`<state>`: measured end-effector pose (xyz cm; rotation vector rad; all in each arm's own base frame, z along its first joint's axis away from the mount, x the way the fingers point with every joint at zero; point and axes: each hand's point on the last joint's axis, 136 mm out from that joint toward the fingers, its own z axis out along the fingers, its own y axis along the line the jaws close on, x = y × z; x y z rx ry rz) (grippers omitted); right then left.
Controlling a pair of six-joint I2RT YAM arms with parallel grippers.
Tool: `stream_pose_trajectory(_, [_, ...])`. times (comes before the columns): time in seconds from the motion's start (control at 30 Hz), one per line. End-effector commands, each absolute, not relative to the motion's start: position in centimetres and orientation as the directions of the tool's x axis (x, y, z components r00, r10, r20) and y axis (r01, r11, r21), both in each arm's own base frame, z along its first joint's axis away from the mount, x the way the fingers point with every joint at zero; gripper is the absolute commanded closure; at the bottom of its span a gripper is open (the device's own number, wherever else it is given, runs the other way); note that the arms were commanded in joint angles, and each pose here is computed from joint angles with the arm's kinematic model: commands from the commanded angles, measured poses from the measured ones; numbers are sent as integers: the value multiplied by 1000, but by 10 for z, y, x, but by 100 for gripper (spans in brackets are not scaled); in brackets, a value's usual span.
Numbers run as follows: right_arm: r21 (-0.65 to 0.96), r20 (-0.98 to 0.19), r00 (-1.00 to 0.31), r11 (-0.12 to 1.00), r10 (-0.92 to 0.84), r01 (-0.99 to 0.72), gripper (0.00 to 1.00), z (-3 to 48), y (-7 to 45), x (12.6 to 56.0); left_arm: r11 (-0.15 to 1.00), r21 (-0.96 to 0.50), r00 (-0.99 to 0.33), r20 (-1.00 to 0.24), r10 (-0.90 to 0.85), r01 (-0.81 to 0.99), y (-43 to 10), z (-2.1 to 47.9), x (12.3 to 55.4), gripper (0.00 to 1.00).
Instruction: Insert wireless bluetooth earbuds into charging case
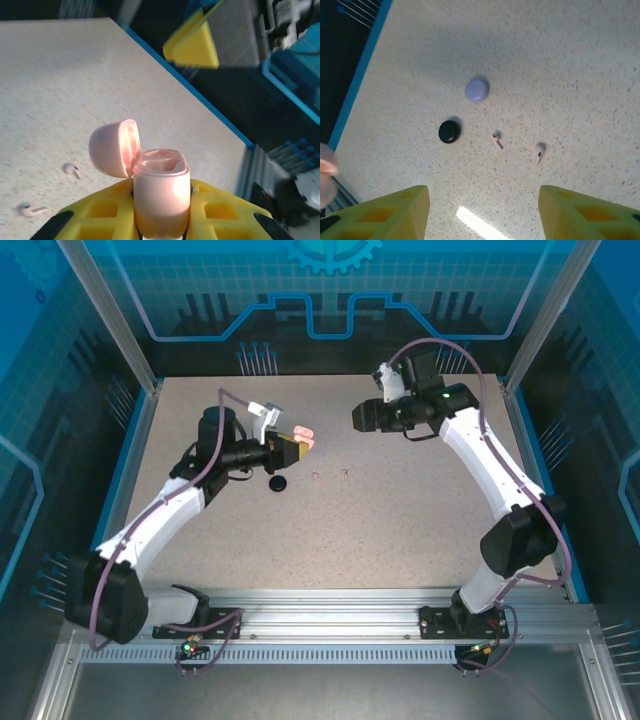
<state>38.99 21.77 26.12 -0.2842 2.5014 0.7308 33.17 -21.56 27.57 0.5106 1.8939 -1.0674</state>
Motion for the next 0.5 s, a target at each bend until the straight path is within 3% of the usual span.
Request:
stream_pose_trajectory(0.0, [432,-438,-899,871,-22,-232,40,233,224,390,676,-350,-290,-935,-206,649,-187,317,352,100])
stream_pose_trajectory(0.2, [387,-363,-931,903,-37,-187,41,185,242,395,748,-238,-59,-964,-258,620,-166,336,347,100])
stream_pose_trajectory(0.47, [332,-306,-950,928,-65,-170,42,147,269,400,779,-97,126,-967,-220,620,-162,352,339,100])
